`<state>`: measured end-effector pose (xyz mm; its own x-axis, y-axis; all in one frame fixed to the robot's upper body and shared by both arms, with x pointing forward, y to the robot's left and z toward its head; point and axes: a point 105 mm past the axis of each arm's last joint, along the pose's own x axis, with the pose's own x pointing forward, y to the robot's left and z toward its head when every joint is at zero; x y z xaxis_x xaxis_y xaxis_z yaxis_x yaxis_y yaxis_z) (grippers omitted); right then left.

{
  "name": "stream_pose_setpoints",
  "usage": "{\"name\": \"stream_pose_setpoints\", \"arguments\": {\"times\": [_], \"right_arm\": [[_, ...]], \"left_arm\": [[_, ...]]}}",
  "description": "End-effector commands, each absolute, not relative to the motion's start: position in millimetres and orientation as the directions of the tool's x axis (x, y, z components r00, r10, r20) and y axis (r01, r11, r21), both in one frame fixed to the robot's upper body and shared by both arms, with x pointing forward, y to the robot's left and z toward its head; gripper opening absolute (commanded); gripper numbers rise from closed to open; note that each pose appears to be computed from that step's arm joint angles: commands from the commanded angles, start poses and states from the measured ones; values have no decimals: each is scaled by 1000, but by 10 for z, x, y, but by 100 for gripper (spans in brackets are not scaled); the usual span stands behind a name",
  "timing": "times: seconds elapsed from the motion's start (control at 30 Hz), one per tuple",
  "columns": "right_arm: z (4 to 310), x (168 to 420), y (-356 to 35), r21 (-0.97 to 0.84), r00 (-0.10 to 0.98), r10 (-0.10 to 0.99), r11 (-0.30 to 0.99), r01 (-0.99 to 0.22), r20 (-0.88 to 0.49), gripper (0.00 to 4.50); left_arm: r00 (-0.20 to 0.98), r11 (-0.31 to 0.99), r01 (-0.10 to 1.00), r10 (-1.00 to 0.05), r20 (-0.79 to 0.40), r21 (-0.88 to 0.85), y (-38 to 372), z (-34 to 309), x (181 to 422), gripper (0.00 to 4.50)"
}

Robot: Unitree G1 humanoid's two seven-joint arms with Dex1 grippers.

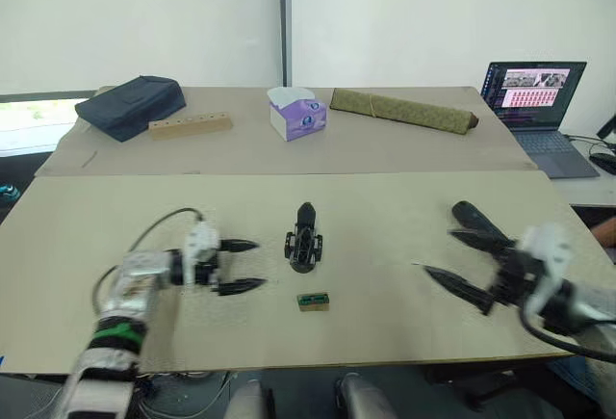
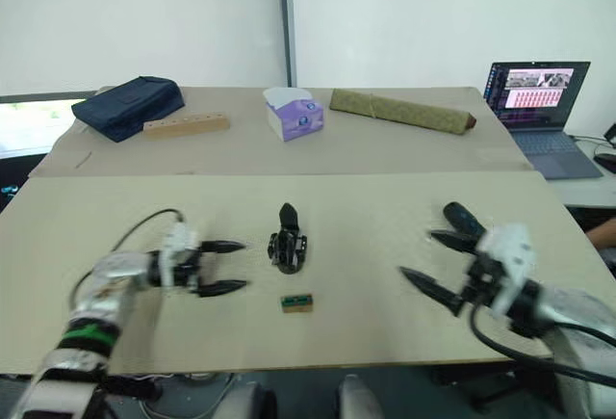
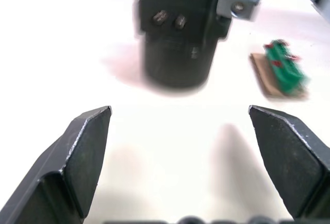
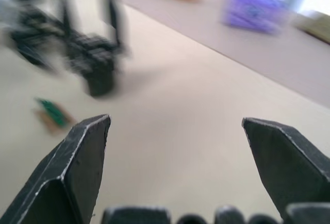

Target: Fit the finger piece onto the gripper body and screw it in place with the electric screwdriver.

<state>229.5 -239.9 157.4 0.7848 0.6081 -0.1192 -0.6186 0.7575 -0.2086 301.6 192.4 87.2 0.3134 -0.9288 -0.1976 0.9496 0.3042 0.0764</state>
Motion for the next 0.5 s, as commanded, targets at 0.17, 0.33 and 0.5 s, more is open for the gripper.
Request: {"name": "stream_pose_setpoints", "arguments": {"times": [0.17,0.33,0.5], "right_arm": [[1392,1725,-3088,-226,949,294,922,-313,-115,450],[1209,1555,-3300,-173,974,176,964,-200,-146,450],[1240,1859,-3424,-252,969,144,948,-193,-203,450]], "left_arm": [[215,217,945,-976,36,245,1612,1926,2769,448],[187,199,949,-980,72,245,1489,2193,2684,448],[153,168,960,-985,83,223,1328,2266,2654,448]]}}
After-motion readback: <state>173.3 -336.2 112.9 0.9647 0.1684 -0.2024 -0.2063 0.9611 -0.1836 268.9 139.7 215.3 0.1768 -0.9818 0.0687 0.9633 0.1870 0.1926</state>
